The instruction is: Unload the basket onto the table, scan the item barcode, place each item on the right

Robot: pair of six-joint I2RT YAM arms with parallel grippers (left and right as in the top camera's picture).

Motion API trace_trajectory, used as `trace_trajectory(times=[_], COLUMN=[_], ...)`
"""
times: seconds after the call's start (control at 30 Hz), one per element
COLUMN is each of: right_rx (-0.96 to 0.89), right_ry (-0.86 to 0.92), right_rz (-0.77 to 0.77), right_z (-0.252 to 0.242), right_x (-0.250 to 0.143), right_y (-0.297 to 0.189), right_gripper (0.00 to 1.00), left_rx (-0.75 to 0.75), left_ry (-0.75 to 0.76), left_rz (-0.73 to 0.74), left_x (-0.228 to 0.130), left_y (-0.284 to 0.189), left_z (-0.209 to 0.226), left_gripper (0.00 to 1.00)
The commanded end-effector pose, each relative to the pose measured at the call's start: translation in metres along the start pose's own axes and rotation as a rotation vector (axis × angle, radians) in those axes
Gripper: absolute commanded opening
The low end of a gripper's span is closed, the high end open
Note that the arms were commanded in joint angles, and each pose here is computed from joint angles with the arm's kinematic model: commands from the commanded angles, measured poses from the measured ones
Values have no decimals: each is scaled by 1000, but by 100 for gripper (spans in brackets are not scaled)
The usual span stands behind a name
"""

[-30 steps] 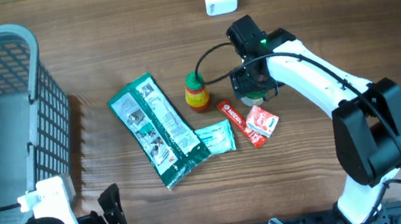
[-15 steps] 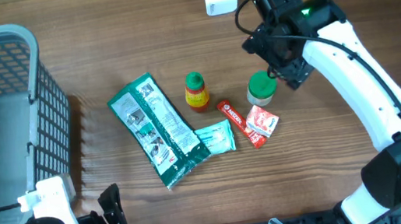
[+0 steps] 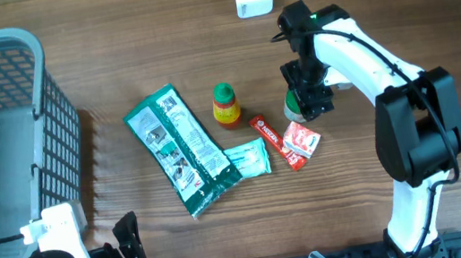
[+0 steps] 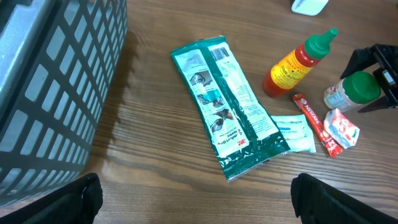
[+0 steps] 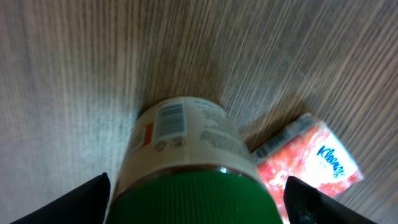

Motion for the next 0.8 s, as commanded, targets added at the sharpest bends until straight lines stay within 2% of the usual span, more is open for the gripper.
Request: trace_trajectory(times=[0.0,0.07,0.1,0.13,0.17,0.2,0.23,0.33,0.43,0.5,0.57,0.63,0.7,0.77], right_rx=[-11,-31,-34,-42,-39,-34,-40,-24,14,99,239,345,308,242], right_ry=[-221,-502,-714,-891,-1110,-1338,-1456,-1629,-1630,-1558,-1284,-840,-350,-13], right_rz=[-78,-116,-125,-142,-144,-139,-151,-197,-230,-296,-349,-303,-192,-129], right_z=[0,0,2,4,8,10,12,17,10,2,-15,-31,-45,-52], right_x=[7,11,12,13,12,10,11,11,8,5,3,7,15,19], right_y=[0,0,-3,-6,-10,-15,-18,-25,-61,-98,-140,-163,-155,-133], right_gripper=[73,62,55,54,56,64,70,85,96,100,100,100,100,100], left_rx=[-3,-3,-3,-3,-3,-3,-3,-3,-3,-3,-3,-3,-3,-3], left_ry=[-12,-12,-12,-12,-12,-12,-12,-12,-12,-12,-12,-12,-12,-12], left_rz=[4,4,4,4,4,4,4,4,4,4,4,4,4,4], left_x=[0,0,0,0,0,0,0,0,0,0,0,0,0,0], left_y=[1,1,1,1,1,1,1,1,1,1,1,1,1,1], left_z=[-1,-1,-1,-1,-1,-1,-1,-1,-1,-1,-1,-1,-1,-1], left_gripper=[100,100,100,100,100,100,100,100,100,100,100,100,100,100])
Point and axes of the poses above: each gripper's point midway between its finger pads, its own y axis out along the fingers, its own z axis along the line the jaws close on, x = y × z, the point moved 8 cm from there along -y, back along the fingers, and after that the axes turned 3 degrees about -y, right-handed, at the moved point
